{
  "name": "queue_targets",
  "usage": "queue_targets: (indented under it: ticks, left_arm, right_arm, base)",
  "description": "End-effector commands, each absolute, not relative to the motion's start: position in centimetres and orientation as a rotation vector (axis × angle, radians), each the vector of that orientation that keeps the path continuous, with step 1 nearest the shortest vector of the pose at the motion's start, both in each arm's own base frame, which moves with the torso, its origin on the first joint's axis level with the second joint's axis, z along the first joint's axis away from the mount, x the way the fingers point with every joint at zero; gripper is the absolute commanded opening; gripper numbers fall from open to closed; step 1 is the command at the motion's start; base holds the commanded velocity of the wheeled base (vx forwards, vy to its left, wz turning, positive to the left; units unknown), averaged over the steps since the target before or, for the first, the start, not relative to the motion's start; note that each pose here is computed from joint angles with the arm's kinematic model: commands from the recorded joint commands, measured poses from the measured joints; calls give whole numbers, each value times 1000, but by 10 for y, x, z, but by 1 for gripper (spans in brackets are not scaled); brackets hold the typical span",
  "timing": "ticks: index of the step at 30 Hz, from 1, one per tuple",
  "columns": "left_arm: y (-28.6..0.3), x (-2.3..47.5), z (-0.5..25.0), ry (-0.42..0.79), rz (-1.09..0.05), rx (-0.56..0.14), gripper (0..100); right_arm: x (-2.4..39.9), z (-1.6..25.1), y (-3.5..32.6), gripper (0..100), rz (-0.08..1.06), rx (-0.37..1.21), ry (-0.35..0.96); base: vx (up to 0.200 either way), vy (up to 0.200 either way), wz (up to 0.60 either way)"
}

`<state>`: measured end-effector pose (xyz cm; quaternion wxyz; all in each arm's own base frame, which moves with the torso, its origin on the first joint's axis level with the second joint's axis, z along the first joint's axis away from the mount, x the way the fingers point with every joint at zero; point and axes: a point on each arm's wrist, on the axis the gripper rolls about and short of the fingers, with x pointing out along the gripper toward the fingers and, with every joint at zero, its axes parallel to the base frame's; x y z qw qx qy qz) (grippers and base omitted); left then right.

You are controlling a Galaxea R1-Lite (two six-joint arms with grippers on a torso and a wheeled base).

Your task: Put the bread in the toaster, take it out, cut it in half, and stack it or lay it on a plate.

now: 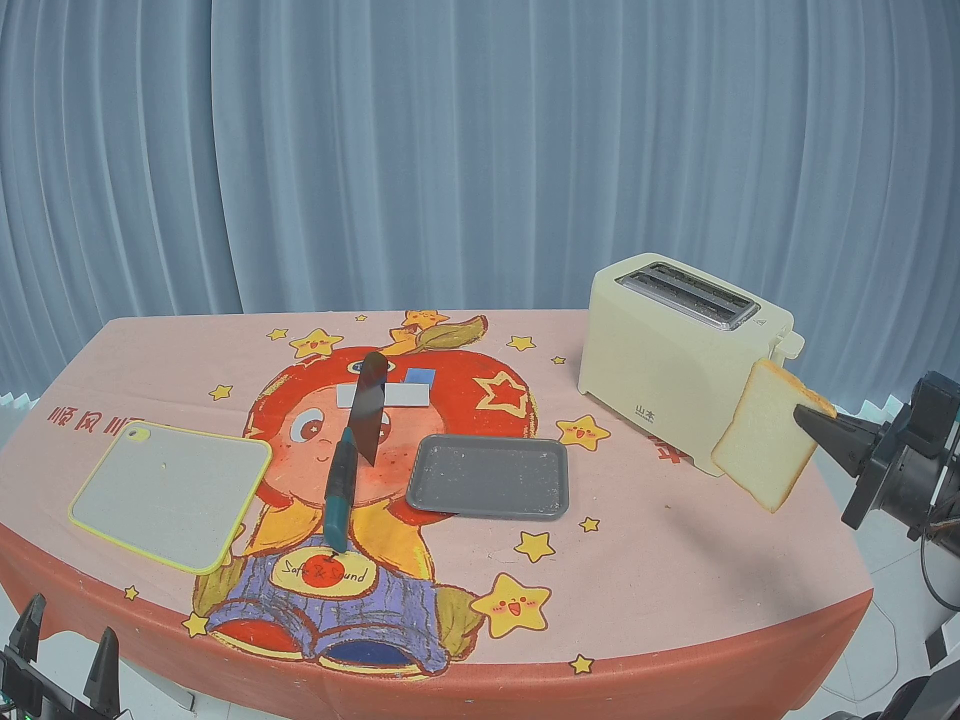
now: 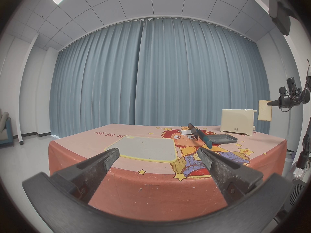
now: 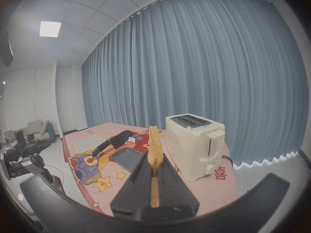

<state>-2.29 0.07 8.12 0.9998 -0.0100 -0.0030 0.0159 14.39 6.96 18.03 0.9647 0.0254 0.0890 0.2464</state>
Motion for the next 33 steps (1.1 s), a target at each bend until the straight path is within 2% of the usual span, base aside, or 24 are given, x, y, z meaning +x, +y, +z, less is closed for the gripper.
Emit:
queue_targets:
  ticks: [1,11,33]
  left_arm:
    - [1,-22,76,4,31,-21,100]
    - [1,-22,76,4,34,-21,100]
    - [1,-22,76,4,31,-21,100]
  right_arm:
    - [140,182,68,0,503,53,167]
    - [141,180,69,0,505,47,174]
    - [143,182,70,0,483,50,173]
  base:
    - [0,0,0]
    - [-180,0,0]
    - [0,0,0]
